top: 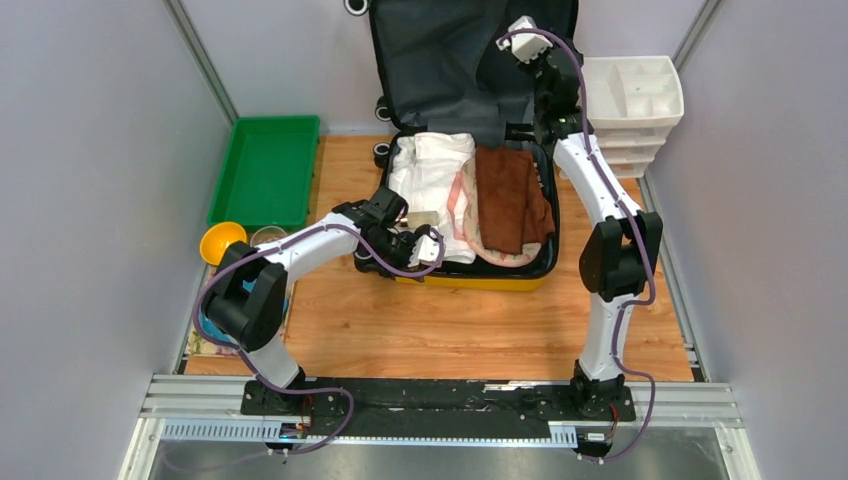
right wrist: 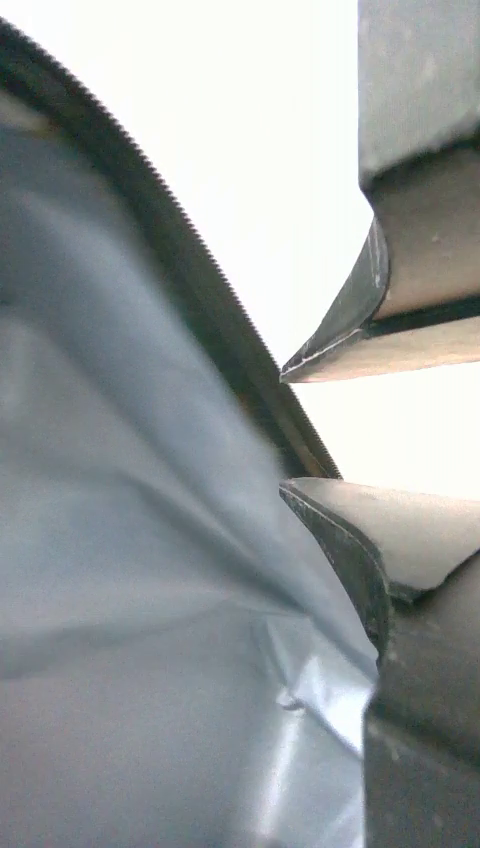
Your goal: Open, take out, and arrange the luggage
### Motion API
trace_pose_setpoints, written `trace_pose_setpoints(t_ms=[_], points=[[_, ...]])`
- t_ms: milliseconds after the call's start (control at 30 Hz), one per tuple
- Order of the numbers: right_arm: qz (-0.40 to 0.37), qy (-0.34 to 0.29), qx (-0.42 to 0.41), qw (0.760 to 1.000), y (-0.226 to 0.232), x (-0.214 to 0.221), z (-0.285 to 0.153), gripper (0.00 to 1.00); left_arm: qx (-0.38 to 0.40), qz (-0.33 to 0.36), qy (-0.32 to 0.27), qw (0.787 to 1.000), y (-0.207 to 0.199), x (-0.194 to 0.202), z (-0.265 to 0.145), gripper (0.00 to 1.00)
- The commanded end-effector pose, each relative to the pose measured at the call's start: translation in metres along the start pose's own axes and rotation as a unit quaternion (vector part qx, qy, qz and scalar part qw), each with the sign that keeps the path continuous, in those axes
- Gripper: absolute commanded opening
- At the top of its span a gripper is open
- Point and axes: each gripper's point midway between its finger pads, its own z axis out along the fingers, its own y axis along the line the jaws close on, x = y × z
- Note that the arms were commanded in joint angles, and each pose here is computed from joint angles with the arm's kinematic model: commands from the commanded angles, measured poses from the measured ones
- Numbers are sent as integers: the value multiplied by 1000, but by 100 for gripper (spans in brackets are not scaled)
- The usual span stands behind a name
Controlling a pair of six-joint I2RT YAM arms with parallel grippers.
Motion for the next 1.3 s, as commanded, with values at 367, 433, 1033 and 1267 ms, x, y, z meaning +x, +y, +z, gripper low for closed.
trace_pose_setpoints(t_ms=[367,433,1033,1267], points=[[90,61,-213,971,11,16,-105,61,-61,-67,-62,994,33,-65,5,39],[101,61,-244,963,17,14,-119,62,-91,-95,-78,988,45,-85,-11,50],[176,146,-339,913,61,47,-193,66,-457,-452,-183,743,137,32,-274,84],[144,222,-359,895,100,111,-218,60,-461,-518,-155,704,162,108,-277,77]])
